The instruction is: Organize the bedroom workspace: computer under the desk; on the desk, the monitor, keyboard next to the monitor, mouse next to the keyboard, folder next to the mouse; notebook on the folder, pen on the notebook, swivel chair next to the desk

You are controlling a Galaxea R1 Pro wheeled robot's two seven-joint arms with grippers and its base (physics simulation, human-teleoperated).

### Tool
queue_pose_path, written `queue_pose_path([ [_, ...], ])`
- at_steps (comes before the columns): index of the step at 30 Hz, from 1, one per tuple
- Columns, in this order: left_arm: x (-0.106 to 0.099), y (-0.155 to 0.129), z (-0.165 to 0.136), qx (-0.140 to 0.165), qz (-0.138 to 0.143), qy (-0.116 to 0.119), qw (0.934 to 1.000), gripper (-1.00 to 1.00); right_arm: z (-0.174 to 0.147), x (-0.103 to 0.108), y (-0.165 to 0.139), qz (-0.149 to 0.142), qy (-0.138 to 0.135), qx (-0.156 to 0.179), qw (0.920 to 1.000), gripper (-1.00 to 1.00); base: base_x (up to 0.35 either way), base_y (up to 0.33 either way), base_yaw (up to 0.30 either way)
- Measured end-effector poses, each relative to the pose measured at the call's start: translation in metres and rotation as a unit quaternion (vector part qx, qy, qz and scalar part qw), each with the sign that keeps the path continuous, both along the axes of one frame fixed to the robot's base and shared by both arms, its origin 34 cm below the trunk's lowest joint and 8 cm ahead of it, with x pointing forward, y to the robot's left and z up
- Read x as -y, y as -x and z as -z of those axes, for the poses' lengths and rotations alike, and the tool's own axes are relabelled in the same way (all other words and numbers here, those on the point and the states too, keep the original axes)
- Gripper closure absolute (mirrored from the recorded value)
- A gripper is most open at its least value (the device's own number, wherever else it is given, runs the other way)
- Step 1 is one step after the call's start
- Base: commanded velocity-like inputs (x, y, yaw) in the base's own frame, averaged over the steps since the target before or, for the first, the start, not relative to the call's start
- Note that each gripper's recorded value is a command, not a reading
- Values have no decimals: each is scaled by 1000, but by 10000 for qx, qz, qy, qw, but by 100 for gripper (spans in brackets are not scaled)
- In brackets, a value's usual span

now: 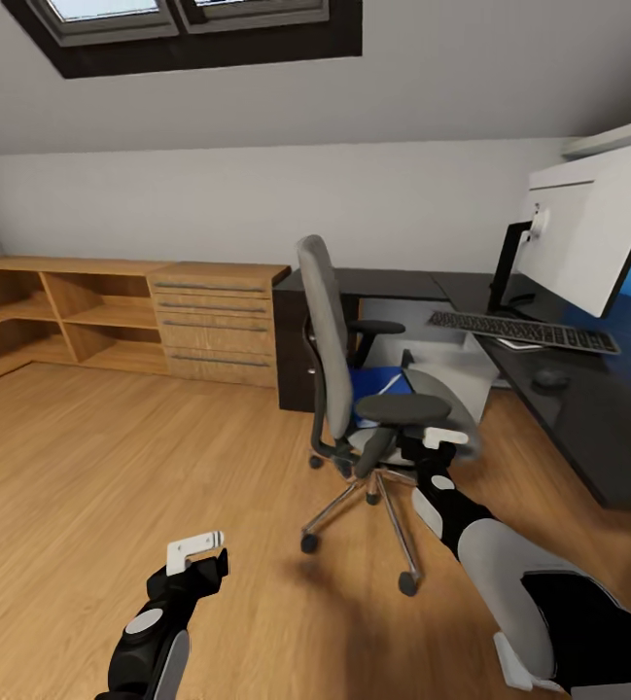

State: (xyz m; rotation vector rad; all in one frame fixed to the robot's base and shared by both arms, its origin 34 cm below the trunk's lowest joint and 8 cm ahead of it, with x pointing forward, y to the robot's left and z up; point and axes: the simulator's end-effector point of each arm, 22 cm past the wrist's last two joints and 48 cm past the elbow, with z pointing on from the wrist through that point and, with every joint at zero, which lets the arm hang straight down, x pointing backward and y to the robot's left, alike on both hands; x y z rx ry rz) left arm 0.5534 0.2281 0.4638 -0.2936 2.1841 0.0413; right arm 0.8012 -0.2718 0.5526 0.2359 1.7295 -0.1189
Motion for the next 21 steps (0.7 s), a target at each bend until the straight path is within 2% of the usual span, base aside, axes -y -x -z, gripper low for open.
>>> queue_pose_path([
  [6,-1,0,-3,34,-6,0,10000,-100,-5,-1,0,-5,-6,29,10000,-100,-5,0,194],
  [11,0,-1,-5,58,-5,3,10000,-100,-8,-2,0,-16,3,57,10000,-100,-246,26,165],
  [21,-2,-2,-10,113,-23,7,9999,-100,-10,-2,1,-15,3,69,10000,-100,-65,2,20],
])
